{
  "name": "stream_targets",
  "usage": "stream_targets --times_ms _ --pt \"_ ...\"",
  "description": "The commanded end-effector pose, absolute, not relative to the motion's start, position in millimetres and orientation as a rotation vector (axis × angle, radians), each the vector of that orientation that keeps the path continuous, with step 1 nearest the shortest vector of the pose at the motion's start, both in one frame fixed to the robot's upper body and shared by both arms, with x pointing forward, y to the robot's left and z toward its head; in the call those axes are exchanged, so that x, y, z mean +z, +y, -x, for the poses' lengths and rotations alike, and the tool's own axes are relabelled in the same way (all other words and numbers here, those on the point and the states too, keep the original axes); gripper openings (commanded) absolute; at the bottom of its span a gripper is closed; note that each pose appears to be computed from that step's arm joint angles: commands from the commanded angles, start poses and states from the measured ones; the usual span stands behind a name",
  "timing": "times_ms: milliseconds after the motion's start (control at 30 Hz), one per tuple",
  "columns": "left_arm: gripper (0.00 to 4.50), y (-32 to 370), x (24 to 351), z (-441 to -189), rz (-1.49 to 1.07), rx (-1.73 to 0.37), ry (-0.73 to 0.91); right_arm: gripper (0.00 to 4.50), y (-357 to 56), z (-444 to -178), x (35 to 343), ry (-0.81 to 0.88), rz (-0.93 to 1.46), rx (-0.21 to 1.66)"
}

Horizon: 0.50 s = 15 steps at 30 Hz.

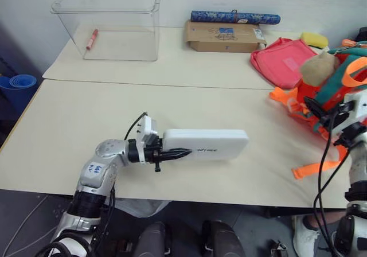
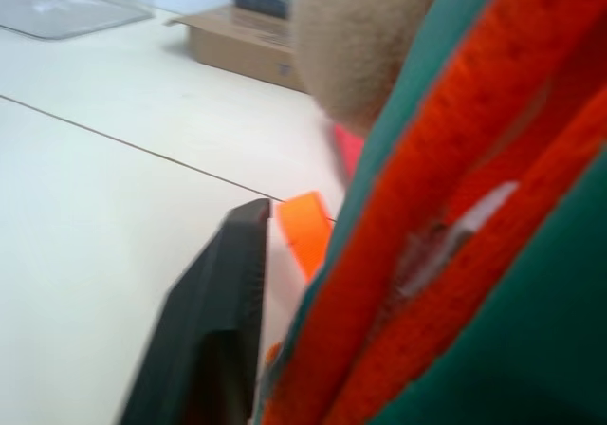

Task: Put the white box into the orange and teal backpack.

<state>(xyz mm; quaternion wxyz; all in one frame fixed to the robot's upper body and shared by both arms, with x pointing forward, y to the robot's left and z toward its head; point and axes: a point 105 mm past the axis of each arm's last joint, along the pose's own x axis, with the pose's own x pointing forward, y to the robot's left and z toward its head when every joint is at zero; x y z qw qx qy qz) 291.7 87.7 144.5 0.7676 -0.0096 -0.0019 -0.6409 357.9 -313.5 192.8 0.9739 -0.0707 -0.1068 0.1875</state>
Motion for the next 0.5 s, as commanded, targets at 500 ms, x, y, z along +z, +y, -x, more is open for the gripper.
stream_targets --times_ms 500 --pt "1.27 187 183 -289 0.057 -1.313 0.072 0.00 -123 -195 218 0.087 -0.222 1.441"
